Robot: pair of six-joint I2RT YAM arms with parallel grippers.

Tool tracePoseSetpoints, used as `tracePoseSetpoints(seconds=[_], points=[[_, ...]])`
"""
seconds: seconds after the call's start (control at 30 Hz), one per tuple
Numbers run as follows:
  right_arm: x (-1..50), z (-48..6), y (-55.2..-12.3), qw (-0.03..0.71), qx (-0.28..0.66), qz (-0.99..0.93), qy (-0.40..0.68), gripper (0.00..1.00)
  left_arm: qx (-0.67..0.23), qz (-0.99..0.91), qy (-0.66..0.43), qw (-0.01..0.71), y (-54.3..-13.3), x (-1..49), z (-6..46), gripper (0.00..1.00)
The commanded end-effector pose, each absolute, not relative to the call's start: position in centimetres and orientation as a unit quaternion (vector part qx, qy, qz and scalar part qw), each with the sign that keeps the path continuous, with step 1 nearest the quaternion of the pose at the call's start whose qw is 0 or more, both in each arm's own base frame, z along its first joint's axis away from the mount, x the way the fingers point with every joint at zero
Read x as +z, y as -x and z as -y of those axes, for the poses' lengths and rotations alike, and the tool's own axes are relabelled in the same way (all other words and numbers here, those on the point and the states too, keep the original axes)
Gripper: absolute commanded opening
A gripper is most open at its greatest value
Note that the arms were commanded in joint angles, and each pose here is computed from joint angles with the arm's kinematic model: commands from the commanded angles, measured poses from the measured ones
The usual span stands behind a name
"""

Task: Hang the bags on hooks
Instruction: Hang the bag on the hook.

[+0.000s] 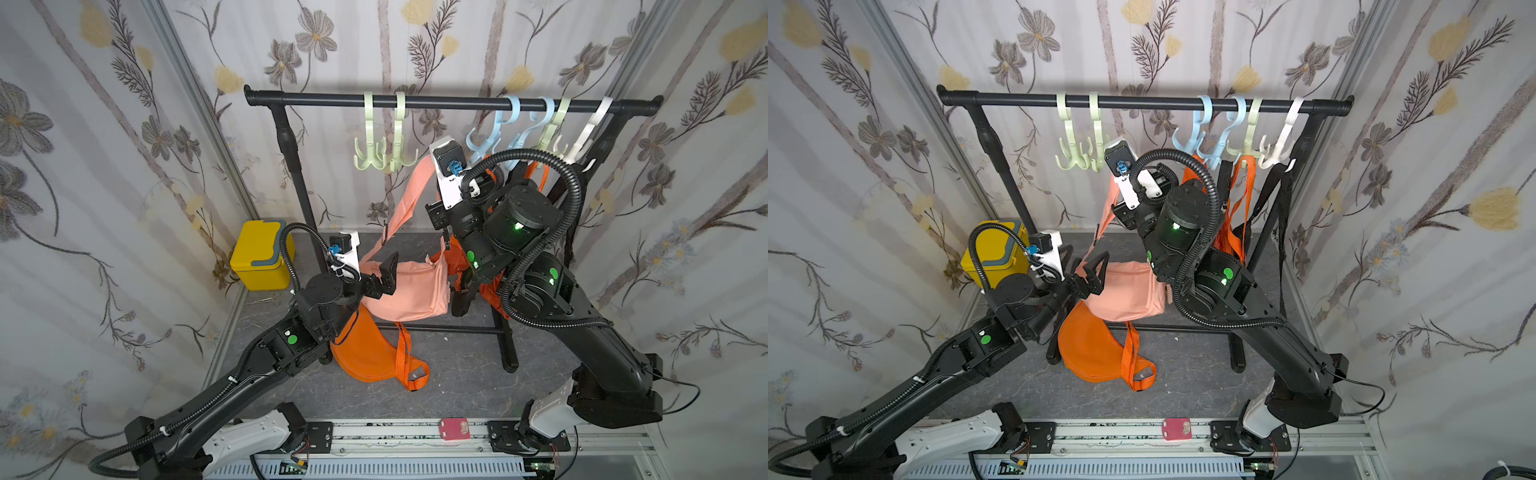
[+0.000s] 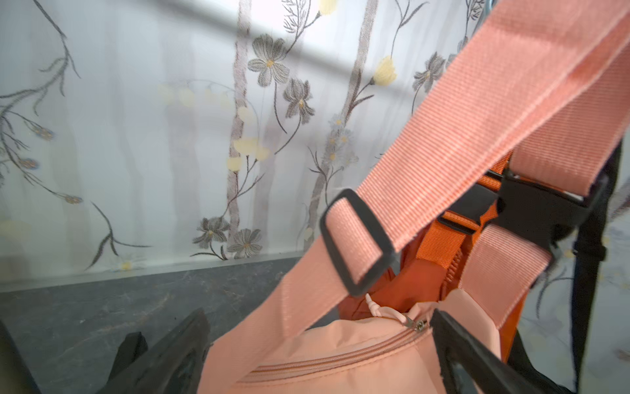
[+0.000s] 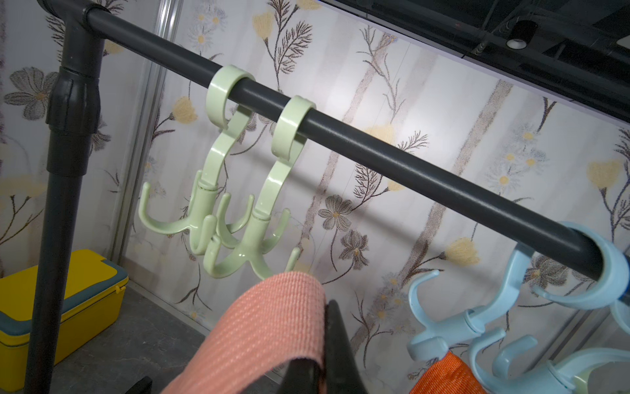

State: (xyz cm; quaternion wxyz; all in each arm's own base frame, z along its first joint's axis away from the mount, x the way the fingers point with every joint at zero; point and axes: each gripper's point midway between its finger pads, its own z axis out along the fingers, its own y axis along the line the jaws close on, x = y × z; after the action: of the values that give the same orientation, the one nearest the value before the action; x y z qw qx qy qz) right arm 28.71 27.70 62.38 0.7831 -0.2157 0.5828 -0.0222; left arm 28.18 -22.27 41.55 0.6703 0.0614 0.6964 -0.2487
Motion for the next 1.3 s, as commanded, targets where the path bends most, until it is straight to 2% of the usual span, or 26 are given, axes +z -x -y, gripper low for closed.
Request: tracePoseSetpoints(seconds=[0.0, 0.17, 0.33, 0.53, 0.57, 0.67, 0.73, 0.8, 0.97, 1.1, 1.27], points=[[64.5, -26.9, -28.4, 0.806, -0.009, -0.559, 0.196, 0.0, -0.211, -0.651, -0.019, 0.729, -28.9, 45.0, 20.5, 1.0], [65.0, -26.6, -28.3, 0.81, -0.007, -0.553, 0.198, 0.0, -0.228, -0.629, -0.063, 0.741, -28.9, 46.2, 22.8, 1.0], [65.4, -26.5, -28.3, 0.813, -0.004, -0.548, 0.197, 0.0, -0.193, -0.635, -0.086, 0.743, -30.5, 46.7, 24.4, 1.0], [65.6, -26.2, -28.5, 0.816, -0.006, -0.545, 0.192, 0.0, -0.14, -0.636, -0.045, 0.758, -32.3, 47.5, 22.8, 0.99], [65.7, -26.0, -28.6, 0.817, -0.006, -0.544, 0.191, 0.0, -0.143, -0.63, -0.045, 0.762, -32.3, 47.7, 22.6, 0.93], [65.7, -25.7, -29.4, 0.818, -0.003, -0.544, 0.186, 0.0, -0.145, -0.619, -0.043, 0.771, -32.3, 48.6, 22.1, 0.44], [65.7, -25.6, -29.9, 0.82, 0.002, -0.541, 0.188, 0.0, -0.144, -0.612, -0.046, 0.777, -32.1, 49.3, 21.7, 0.16], [65.8, -25.4, -30.4, 0.822, 0.009, -0.538, 0.187, 0.0, -0.141, -0.606, -0.048, 0.781, -31.8, 50.0, 21.4, 0.0], [66.4, -25.3, -31.5, 0.828, 0.022, -0.527, 0.191, 0.0, -0.159, -0.597, -0.053, 0.785, -30.8, 51.8, 21.0, 0.0], [65.4, -27.3, -34.1, 0.823, 0.026, -0.53, 0.203, 0.0, -0.176, -0.595, -0.055, 0.782, -30.4, 53.0, 21.1, 0.0], [64.9, -27.2, -37.4, 0.821, 0.034, -0.533, 0.202, 0.0, -0.176, -0.622, -0.083, 0.758, -31.3, 52.9, 23.3, 0.0]])
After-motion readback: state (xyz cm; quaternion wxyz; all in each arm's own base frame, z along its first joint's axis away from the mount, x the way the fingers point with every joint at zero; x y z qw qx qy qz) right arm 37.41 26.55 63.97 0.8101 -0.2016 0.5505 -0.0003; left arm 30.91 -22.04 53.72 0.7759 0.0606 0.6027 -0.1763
